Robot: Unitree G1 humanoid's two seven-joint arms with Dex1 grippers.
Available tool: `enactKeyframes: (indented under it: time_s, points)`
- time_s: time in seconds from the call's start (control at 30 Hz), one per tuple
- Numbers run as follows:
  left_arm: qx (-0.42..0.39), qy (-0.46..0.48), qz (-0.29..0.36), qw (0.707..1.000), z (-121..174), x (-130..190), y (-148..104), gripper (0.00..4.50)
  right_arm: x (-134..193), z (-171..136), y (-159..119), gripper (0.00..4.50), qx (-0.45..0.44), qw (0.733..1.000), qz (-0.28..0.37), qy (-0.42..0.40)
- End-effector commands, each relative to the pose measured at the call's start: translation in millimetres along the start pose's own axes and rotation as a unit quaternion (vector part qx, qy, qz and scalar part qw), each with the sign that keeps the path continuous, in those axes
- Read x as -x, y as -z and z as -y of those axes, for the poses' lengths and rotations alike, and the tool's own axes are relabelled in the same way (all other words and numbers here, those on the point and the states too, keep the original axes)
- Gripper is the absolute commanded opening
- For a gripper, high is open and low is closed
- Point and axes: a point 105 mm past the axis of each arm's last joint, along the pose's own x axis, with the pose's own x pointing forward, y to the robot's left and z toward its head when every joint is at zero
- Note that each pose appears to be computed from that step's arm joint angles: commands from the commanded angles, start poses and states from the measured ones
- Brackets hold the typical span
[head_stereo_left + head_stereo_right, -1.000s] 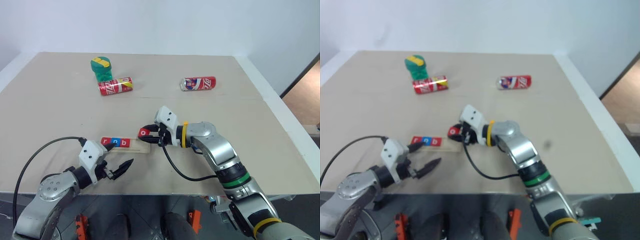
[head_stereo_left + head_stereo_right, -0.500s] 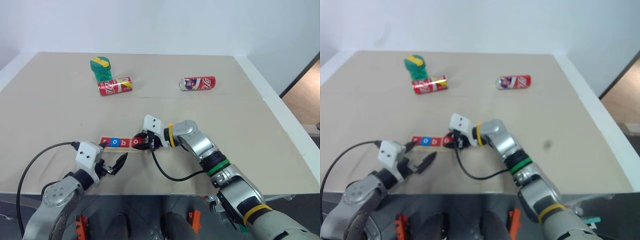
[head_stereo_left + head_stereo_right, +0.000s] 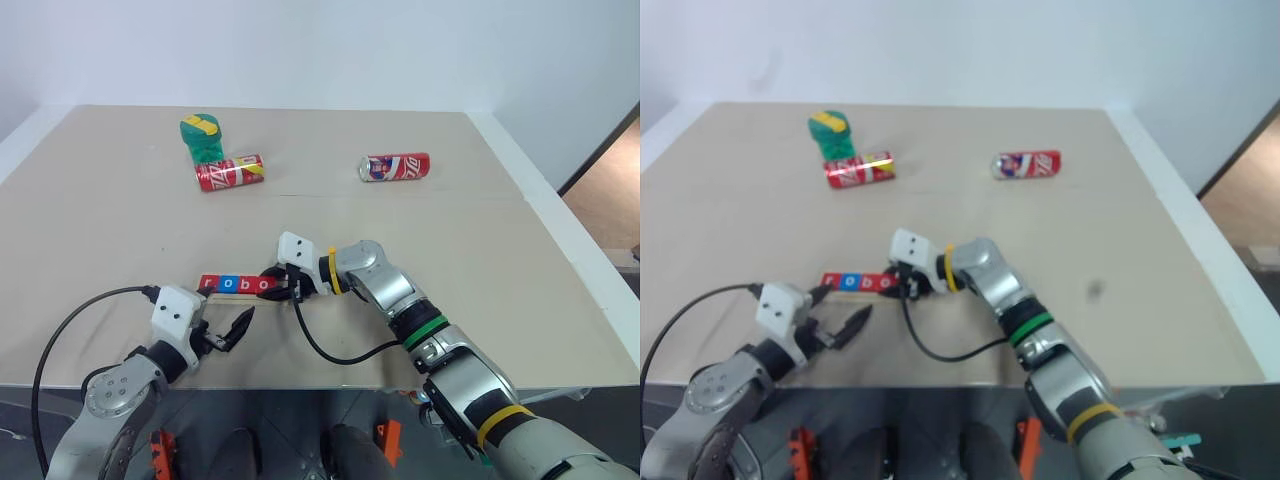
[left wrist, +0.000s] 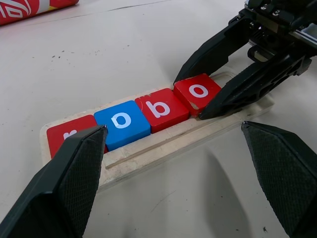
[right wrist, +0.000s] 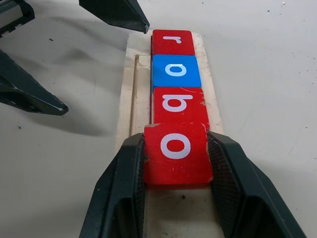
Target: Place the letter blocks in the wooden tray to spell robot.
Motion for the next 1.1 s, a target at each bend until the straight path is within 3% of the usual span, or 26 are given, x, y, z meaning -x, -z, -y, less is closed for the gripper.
enactKeyframes:
  time_s: [0.03, 0.7, 0.73, 1.1]
  points:
    - [-0.014, 0.008, 0.017, 1.000, 5.2, 0.8, -10.8, 4.50, 0.7, 5.7, -8.1, 1.22, 0.012, 1.000, 0.004, 0.006]
    - [-0.020, 0.009, 0.020, 1.000, 8.7, 2.8, -12.3, 4.50, -5.5, 11.1, -7.2, 1.22, -0.016, 1.000, 0.013, 0.017]
    - [-0.019, 0.009, 0.021, 1.000, 8.9, 2.8, -12.7, 4.50, -5.5, 11.6, -7.3, 1.72, -0.018, 1.000, 0.013, 0.018]
    - [-0.016, 0.006, 0.023, 1.000, 8.8, 1.6, -13.5, 4.50, -5.8, 7.9, -4.6, 1.72, -0.026, 1.000, 0.011, 0.008]
